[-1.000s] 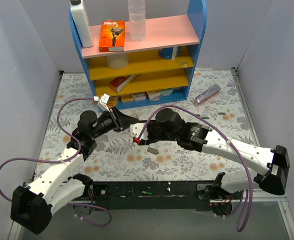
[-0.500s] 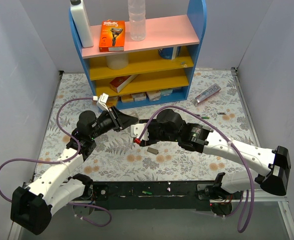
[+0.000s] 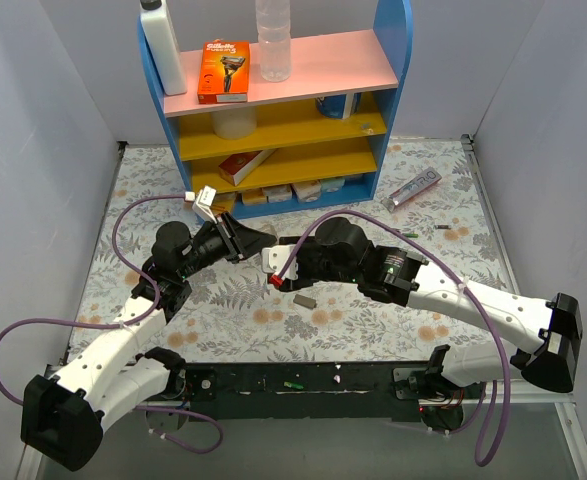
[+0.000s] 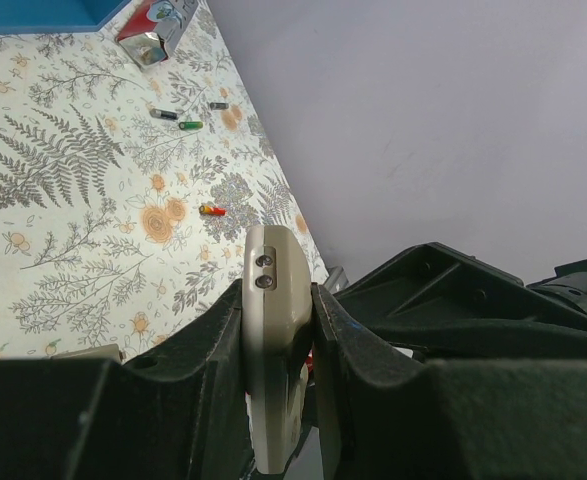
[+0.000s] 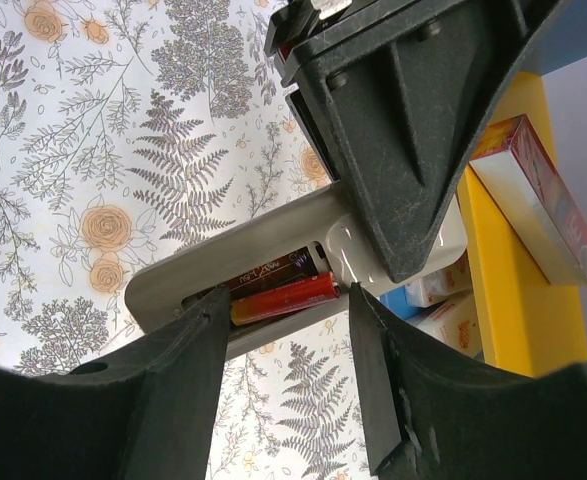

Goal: Load the batteries into the remote control
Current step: Load the battery into the remote control, then pick up the battery from the center of the board.

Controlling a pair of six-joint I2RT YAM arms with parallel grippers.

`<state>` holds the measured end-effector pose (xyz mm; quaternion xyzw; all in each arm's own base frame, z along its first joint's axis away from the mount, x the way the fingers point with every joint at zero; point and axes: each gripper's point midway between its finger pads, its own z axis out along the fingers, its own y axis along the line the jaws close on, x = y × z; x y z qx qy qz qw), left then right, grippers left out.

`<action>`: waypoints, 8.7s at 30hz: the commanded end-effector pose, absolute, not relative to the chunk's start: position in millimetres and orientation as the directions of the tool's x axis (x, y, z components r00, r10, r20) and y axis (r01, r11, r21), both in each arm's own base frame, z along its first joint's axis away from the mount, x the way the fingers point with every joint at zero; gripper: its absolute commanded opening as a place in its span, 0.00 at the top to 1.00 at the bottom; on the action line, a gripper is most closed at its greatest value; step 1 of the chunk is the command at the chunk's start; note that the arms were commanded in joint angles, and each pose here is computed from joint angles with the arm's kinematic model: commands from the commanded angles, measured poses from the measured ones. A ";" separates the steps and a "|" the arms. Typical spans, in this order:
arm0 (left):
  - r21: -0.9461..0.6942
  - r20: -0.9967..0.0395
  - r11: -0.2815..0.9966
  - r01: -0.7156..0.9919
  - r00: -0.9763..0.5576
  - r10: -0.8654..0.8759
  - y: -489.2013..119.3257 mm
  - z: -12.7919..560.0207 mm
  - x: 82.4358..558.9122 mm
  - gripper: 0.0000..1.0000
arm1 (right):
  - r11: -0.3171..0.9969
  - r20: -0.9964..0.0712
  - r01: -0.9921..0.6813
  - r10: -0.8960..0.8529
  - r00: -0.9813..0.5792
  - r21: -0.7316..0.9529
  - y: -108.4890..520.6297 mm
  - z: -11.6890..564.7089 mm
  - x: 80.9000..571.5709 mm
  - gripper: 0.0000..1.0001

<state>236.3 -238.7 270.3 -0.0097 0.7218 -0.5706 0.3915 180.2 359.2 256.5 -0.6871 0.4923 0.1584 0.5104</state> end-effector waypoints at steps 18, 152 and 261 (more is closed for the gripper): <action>-0.816 -0.578 0.317 0.484 -0.673 -0.461 -237.8 288.3 228.4 1.00 | 0.040 -0.728 -0.828 -0.501 0.469 -0.560 356.1 275.5 182.4 0.40; -0.765 -0.643 0.462 0.448 -0.554 -0.528 -202.2 273.1 239.1 1.00 | 0.169 -0.879 -0.953 -0.452 0.151 -0.251 348.6 241.7 164.8 0.78; -0.902 -0.421 0.266 0.339 -0.562 -0.711 -189.9 197.7 225.3 1.00 | 0.671 -0.510 -0.702 -0.529 -0.678 0.237 268.8 179.2 214.1 0.99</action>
